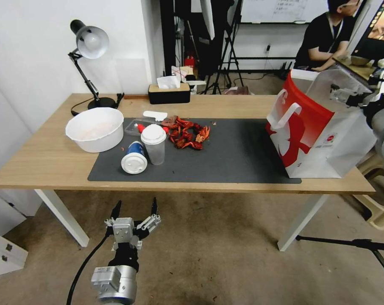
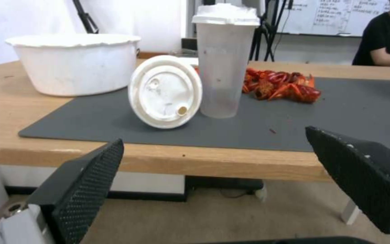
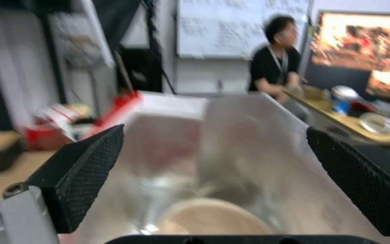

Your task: Pick up the trash from the table and place it into the takeout bag.

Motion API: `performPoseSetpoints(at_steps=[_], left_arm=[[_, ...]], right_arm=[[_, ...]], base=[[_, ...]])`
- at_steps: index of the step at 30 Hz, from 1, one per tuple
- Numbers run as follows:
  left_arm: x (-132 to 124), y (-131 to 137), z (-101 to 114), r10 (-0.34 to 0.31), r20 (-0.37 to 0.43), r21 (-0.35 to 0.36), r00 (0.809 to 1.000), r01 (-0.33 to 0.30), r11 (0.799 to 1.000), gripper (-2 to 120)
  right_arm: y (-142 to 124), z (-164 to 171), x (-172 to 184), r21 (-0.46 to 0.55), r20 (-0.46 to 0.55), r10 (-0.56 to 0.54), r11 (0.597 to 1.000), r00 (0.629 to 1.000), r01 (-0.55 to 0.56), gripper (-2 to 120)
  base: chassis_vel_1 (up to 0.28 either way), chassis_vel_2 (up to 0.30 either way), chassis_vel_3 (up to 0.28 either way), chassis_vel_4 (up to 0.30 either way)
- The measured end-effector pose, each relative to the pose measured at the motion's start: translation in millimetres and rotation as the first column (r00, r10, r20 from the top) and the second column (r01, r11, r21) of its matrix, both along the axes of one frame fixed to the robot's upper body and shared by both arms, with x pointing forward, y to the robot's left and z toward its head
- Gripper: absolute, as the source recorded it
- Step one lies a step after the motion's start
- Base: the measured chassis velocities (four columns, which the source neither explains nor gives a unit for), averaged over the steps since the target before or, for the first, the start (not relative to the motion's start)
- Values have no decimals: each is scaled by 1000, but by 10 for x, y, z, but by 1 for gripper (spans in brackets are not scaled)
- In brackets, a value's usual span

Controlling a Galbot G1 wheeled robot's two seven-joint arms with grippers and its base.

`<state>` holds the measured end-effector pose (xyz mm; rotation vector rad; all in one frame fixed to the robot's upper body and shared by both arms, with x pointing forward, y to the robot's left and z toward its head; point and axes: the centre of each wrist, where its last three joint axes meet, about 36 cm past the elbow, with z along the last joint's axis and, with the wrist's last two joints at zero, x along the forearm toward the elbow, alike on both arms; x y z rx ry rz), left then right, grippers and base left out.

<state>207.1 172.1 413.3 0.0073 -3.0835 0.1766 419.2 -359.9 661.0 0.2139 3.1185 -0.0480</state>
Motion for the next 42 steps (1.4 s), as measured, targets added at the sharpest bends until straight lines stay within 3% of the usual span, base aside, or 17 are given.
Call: performPoseSetpoints(at_steps=[5,7,16,26,35,42], left_arm=[[14,3,5,-1,6,-3,1000,1,1000,100],[21,4,7,-1,8,-3,1000,1,1000,100],[38,-7,-6,-3,9,-7,1000,4,1000,100],[41,-5,-9,-2,11,-11,1000,2,1000,100],[42,12,-4,-6,15,-13,1000,7,1000,100],[71,27,-5,-14,19,-16,1000,14,1000,100]], right_arm=[[94,-183,-121,16,118,126,992,985,-128,100],[150,-296,-199,16,175,223,973,959,-229,100],[254,-659,-463,-15,192,423,903,885,-429,100],[427,-998,-738,30,199,436,892,878,-450,100],[573,-1744,-1222,78,248,364,916,898,-393,100],[611,-2309,-1536,103,211,303,938,929,-330,100]], base=[[0,0,0,0],[0,0,0,0],[0,0,0,0],[0,0,0,0],[0,0,0,0],[0,0,0,0]])
